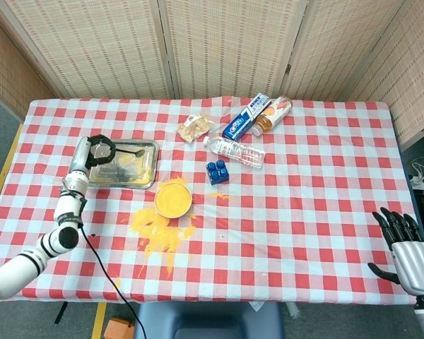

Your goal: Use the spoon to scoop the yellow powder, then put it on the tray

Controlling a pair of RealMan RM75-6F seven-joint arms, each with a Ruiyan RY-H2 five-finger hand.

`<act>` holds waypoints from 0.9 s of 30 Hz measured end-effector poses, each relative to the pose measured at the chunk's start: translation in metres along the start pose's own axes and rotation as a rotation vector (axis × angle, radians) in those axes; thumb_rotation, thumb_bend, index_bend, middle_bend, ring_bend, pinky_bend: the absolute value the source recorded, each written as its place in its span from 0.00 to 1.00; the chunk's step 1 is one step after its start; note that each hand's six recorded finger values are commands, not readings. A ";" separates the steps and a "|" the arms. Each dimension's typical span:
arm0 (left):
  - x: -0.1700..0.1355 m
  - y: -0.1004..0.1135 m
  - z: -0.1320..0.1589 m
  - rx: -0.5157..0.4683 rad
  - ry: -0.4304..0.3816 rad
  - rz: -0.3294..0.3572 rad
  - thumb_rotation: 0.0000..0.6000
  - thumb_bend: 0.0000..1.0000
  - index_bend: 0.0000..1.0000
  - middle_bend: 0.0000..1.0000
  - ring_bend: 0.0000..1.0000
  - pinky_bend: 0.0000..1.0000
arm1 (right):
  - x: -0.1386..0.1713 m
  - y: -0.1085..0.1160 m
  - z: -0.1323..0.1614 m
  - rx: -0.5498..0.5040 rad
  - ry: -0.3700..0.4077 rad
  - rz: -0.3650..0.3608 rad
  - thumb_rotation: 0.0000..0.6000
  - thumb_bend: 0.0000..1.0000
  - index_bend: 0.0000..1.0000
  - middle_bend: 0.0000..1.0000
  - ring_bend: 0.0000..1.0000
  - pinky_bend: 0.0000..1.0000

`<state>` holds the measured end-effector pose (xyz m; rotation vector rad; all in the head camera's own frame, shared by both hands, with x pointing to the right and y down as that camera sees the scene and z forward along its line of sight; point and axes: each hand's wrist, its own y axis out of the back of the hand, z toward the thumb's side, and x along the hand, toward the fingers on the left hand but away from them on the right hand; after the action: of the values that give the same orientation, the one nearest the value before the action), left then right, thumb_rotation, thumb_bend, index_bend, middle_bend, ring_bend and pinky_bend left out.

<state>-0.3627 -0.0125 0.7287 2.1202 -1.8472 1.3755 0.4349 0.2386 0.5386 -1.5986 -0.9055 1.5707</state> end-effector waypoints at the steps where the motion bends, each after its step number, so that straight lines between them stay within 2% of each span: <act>1: 0.005 0.002 -0.004 -0.011 0.012 0.003 1.00 0.64 0.83 0.44 0.14 0.04 | 0.000 -0.001 0.000 0.003 -0.003 0.000 1.00 0.06 0.00 0.00 0.00 0.00; 9: 0.023 -0.004 -0.020 -0.045 0.058 -0.014 1.00 0.61 0.80 0.43 0.13 0.04 | -0.005 -0.004 -0.001 0.010 -0.018 0.011 1.00 0.06 0.00 0.00 0.00 0.00; 12: 0.024 -0.009 -0.023 -0.036 0.062 -0.028 1.00 0.60 0.67 0.42 0.12 0.03 | -0.006 -0.006 -0.001 0.013 -0.019 0.021 1.00 0.06 0.00 0.00 0.00 0.00; 14: 0.025 -0.011 -0.024 -0.028 0.061 -0.034 1.00 0.59 0.51 0.40 0.11 0.03 | -0.006 -0.006 -0.001 0.012 -0.019 0.019 1.00 0.06 0.00 0.00 0.00 0.00; 17: 0.024 -0.014 -0.024 -0.028 0.057 -0.051 1.00 0.58 0.18 0.35 0.08 0.03 | -0.005 -0.005 -0.001 0.008 -0.020 0.015 1.00 0.06 0.00 0.00 0.00 0.00; 19: 0.024 -0.016 -0.023 -0.033 0.050 -0.063 1.00 0.57 0.06 0.30 0.06 0.03 | -0.005 -0.005 -0.001 0.009 -0.019 0.016 1.00 0.06 0.00 0.00 0.00 0.00; 22: 0.022 -0.016 -0.021 -0.030 0.031 -0.078 1.00 0.55 0.00 0.21 0.01 0.03 | -0.005 -0.005 0.000 0.009 -0.014 0.017 1.00 0.06 0.00 0.00 0.00 0.00; 27: 0.019 -0.013 -0.017 -0.019 -0.012 -0.093 1.00 0.53 0.00 0.12 0.00 0.03 | -0.003 -0.004 0.001 0.009 -0.010 0.012 1.00 0.06 0.00 0.00 0.00 0.00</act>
<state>-0.3643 -0.0150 0.7574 2.1803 -1.7335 1.3236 0.4338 0.2380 0.5434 -1.5941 -0.8950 1.5900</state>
